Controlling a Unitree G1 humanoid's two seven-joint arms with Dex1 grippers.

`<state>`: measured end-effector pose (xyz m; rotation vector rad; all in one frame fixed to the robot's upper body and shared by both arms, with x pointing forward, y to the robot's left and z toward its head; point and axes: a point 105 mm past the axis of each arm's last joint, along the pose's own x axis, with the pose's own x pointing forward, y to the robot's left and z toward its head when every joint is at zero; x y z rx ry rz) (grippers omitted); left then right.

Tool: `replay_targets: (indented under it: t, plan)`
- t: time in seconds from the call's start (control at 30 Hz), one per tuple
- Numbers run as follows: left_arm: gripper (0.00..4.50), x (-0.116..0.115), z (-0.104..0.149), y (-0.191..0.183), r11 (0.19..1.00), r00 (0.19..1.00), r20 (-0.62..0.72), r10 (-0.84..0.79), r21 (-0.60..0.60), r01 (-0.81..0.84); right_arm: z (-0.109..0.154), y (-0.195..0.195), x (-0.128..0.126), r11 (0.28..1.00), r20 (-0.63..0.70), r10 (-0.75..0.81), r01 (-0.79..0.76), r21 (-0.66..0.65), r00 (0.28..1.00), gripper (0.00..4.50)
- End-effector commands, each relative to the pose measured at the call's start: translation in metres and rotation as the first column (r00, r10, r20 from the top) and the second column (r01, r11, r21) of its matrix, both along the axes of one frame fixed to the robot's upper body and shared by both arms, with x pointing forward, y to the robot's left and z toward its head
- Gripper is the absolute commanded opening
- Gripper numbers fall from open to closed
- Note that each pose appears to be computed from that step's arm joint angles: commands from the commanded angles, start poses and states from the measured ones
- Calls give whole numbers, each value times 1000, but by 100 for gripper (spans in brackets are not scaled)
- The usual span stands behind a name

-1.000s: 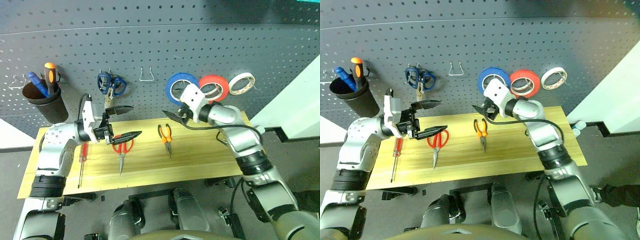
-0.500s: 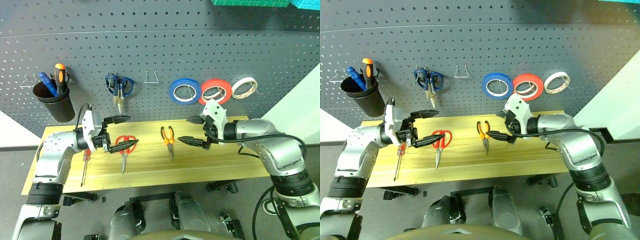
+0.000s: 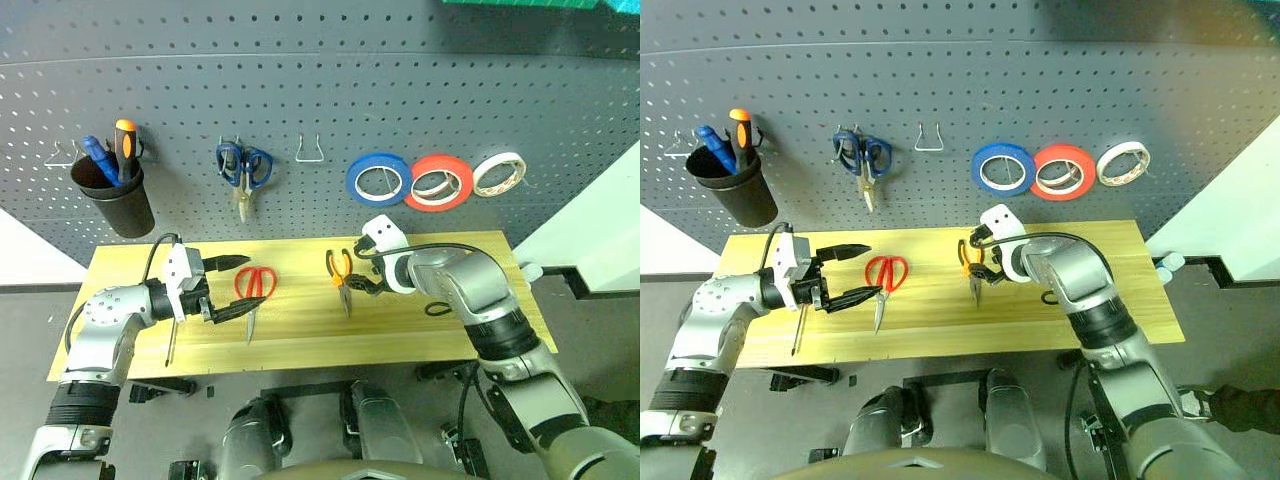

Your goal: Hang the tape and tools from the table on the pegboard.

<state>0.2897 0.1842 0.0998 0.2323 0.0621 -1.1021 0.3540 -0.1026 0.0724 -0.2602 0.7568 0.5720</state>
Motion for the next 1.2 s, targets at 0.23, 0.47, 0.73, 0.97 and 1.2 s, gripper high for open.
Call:
replay_targets:
  t: [0.23, 0.47, 0.73, 0.97, 1.2]
  plan:
    - [450, 19, 4, -11, 999, 999, 38, 14, 44, -15, 14, 3, 34, 993, 20, -102, 101, 55, 995, 441]
    - [450, 19, 6, -19, 1000, 999, 35, -3, 20, 2, 13, 13, 45, 983, -14, -166, 166, 84, 986, 441]
    - [450, 15, 4, -19, 1000, 999, 32, -11, 26, 10, 0, 11, 49, 976, -10, -215, 215, 45, 977, 441]
    - [450, 11, 2, -18, 1000, 1000, 28, -10, 20, 9, -6, 20, 46, 977, -29, -208, 209, 36, 978, 441]
    - [450, 10, 2, -15, 1000, 1000, 28, -3, 28, 2, -9, 34, 34, 985, -63, -168, 170, 15, 984, 441]
